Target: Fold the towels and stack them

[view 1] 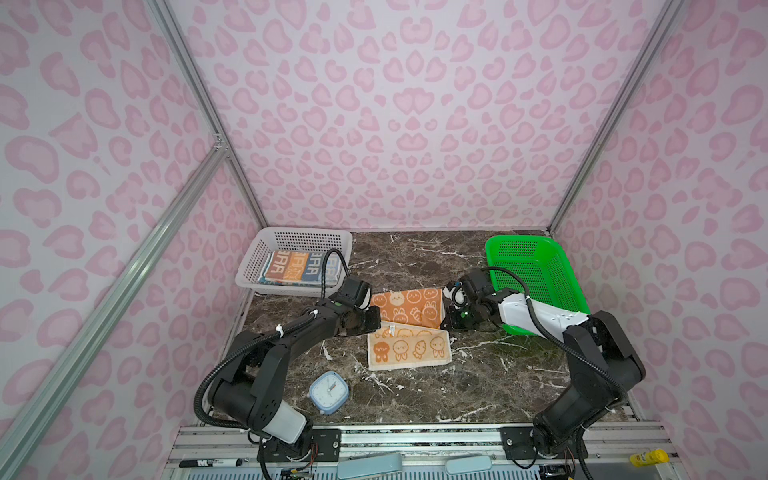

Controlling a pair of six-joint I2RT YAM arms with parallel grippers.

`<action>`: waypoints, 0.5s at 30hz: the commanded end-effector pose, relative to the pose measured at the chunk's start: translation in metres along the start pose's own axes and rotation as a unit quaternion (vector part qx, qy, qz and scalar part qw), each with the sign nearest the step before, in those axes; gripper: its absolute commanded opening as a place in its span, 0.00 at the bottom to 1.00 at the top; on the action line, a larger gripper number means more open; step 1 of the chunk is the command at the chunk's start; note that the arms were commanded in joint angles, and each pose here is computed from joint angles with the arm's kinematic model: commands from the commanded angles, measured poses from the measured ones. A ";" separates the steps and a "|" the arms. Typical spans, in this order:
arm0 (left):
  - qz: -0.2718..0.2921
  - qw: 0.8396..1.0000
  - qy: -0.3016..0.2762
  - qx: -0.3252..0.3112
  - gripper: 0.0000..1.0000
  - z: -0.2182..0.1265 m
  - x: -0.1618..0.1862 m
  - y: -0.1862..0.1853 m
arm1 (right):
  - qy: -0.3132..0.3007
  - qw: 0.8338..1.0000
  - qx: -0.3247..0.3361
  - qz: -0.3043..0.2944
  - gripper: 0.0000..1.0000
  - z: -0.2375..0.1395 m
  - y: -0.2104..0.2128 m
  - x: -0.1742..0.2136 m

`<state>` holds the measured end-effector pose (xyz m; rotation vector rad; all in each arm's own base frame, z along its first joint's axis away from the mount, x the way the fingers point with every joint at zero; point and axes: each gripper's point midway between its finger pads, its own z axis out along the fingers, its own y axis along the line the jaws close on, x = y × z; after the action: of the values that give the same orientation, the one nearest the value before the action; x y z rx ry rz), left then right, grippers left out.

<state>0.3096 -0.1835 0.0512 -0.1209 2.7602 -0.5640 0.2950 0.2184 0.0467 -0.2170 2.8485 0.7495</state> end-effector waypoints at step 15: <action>0.003 0.984 -0.035 -0.177 0.03 0.031 -0.095 0.045 | 0.006 0.995 0.090 0.044 0.00 0.015 -0.046 -0.058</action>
<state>0.3973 -0.1843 0.0353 -0.1541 2.7739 -0.3650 0.3730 0.2239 0.0414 -0.1248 2.8061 0.7112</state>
